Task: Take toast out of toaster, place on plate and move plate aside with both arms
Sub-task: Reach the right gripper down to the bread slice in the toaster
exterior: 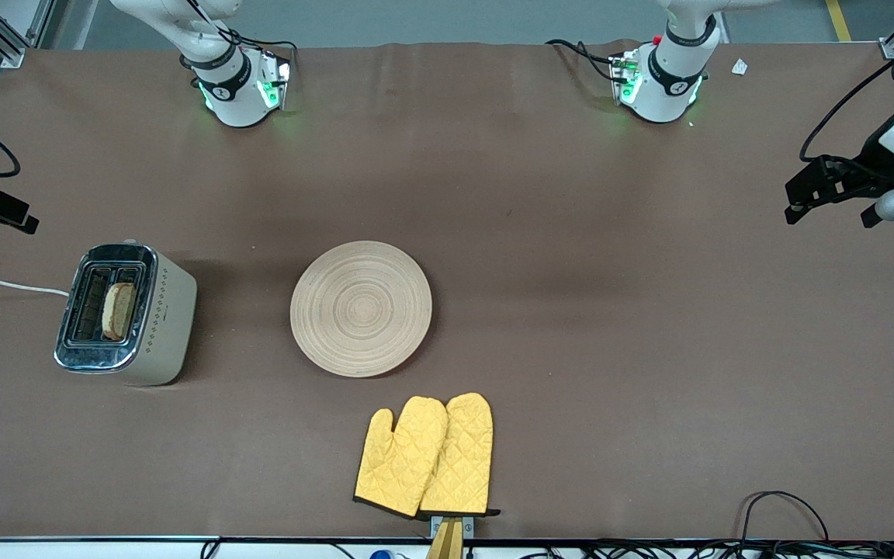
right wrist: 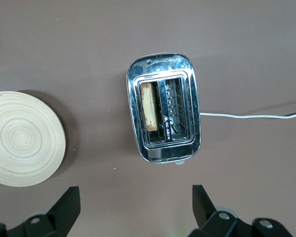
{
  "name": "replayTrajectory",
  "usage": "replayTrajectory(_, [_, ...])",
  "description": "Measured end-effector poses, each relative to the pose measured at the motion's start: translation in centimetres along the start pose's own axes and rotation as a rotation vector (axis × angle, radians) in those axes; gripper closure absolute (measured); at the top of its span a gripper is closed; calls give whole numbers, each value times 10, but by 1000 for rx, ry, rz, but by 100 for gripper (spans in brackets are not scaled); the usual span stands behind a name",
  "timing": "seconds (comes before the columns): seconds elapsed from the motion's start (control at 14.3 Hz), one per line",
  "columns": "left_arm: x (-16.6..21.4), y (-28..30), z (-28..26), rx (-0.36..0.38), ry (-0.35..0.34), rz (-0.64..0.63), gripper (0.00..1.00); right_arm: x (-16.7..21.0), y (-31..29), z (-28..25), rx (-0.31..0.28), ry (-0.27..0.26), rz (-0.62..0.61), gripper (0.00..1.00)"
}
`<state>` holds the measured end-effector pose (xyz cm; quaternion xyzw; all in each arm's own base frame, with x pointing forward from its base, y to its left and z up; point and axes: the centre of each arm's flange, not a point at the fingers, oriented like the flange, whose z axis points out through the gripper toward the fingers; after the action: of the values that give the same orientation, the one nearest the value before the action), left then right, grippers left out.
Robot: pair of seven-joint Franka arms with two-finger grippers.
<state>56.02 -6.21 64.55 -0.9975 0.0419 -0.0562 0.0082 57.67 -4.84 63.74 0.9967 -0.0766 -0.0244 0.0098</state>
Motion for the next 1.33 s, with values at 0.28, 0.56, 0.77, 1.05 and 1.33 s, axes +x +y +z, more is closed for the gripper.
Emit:
replayTrajectory(0.28, [2,1,-4,4,16,4,0,0,0,0,0,0,-1,0])
replayTrajectory(0.56, [4,-2,1,4,9,-1,0,1,0,11,-1,-20,0,0])
replayTrajectory(0.77, [6,-2,4,3,4,-2,0,12,-1,61,-3,-39,-1,0])
replayTrajectory(1.05, [6,-2,3,3,4,-2,0,26,-2,148,-6,-32,-4,0])
replayTrajectory(1.33, [6,-3,4,3,4,-4,0,49,0,215,-9,-33,-18,0])
